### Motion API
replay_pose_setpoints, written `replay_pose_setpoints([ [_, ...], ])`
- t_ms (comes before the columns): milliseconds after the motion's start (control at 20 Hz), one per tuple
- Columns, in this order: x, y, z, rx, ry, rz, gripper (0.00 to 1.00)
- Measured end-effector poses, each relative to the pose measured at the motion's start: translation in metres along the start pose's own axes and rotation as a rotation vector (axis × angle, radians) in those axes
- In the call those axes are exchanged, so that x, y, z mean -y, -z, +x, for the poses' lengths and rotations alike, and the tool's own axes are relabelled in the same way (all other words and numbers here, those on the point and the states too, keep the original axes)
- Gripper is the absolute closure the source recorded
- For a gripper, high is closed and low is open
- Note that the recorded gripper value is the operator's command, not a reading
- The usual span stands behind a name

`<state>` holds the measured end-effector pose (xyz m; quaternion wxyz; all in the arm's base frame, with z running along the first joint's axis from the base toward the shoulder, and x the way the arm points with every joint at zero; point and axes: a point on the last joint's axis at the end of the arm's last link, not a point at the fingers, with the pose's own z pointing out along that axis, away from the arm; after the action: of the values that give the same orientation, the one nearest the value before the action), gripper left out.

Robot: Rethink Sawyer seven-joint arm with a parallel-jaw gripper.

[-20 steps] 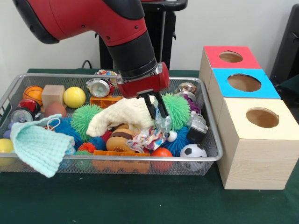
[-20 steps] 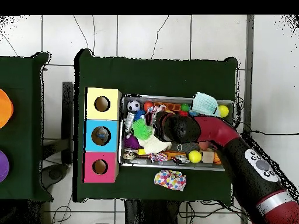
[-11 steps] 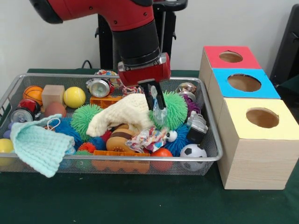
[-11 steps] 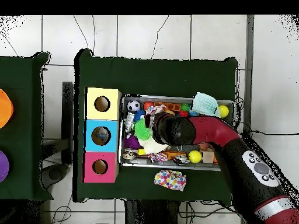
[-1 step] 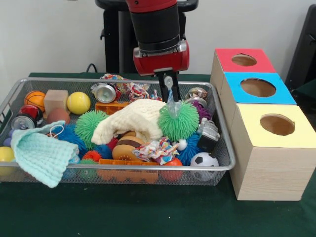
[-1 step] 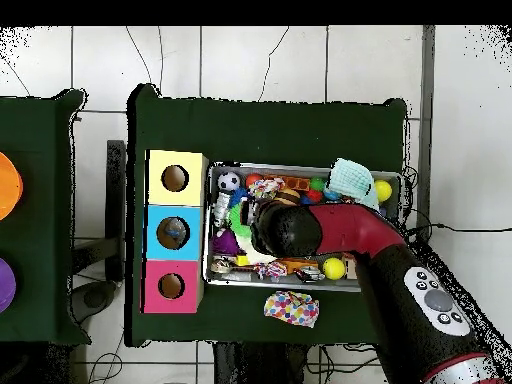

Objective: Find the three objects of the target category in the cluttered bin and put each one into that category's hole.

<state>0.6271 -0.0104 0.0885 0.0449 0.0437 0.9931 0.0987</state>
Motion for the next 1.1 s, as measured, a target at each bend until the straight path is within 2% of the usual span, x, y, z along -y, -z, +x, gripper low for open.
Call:
replay_pose_setpoints([
  [650, -0.022, 0.025, 0.015, -0.064, -0.034, 0.074, 1.00],
  [900, -0.041, 0.027, 0.024, -0.088, -0.036, 0.109, 1.00],
  [950, -0.054, 0.025, 0.030, -0.104, -0.034, 0.123, 1.00],
  [1100, -0.068, 0.024, 0.036, -0.121, -0.034, 0.133, 1.00],
])
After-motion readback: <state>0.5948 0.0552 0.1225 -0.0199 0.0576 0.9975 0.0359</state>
